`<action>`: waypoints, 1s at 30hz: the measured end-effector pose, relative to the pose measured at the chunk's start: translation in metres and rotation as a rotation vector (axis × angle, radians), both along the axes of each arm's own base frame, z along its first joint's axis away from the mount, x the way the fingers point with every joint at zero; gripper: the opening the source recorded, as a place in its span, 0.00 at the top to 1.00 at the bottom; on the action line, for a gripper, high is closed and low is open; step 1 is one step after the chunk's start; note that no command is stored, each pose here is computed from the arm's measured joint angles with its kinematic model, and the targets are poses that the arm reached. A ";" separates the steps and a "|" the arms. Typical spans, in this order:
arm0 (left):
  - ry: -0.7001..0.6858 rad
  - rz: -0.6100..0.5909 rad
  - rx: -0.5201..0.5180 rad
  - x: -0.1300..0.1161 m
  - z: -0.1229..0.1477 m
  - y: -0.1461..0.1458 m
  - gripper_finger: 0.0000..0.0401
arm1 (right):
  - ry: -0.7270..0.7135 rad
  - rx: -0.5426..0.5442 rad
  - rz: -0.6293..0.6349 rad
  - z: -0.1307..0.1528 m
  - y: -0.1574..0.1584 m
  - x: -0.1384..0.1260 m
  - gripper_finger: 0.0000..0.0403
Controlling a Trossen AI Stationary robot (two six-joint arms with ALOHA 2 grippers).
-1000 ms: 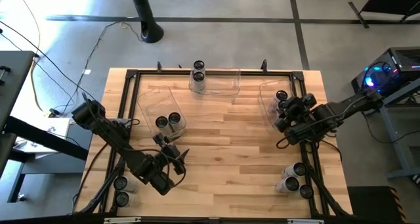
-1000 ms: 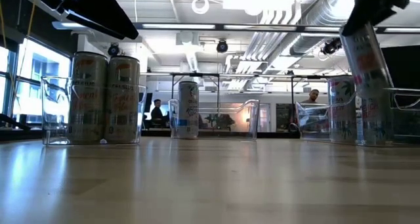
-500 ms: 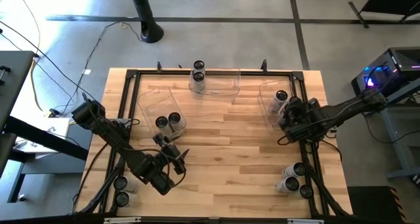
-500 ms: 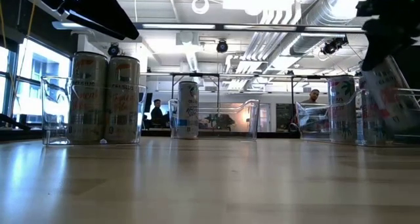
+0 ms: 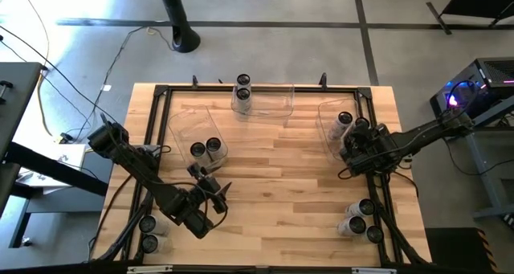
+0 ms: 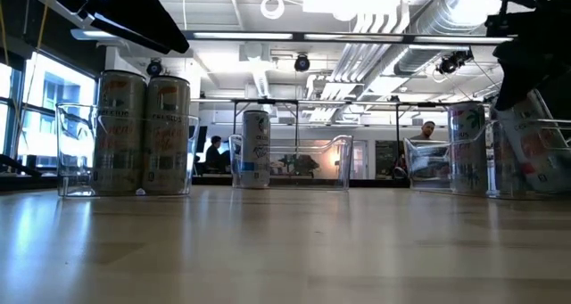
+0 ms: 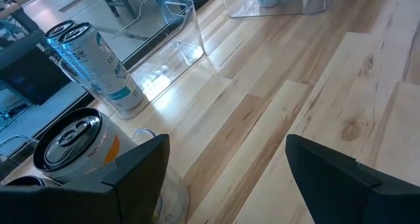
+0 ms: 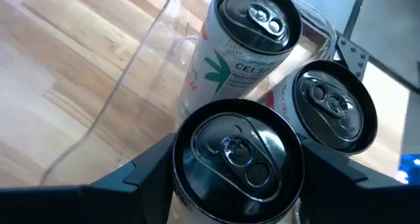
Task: Sort soda cans
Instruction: Put the white/pink soda can into the right transparent bin
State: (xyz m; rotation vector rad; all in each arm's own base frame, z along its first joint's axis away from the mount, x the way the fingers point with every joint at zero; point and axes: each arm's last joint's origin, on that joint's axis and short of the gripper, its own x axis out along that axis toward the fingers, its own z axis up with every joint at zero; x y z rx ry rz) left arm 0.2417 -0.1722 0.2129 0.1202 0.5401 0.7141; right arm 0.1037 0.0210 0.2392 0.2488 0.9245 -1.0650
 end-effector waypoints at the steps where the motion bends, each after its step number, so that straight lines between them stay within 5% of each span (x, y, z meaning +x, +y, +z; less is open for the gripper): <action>1: 0.000 0.000 0.000 0.000 0.000 0.000 0.25 | -0.012 0.000 -0.009 0.000 0.000 0.000 0.40; 9: -0.006 0.003 -0.004 0.000 0.000 0.000 0.25 | -0.108 -0.010 -0.068 0.001 0.001 0.001 0.40; 30: -0.011 0.004 -0.008 0.000 0.000 0.000 0.25 | -0.098 0.006 0.078 0.001 0.014 0.001 0.35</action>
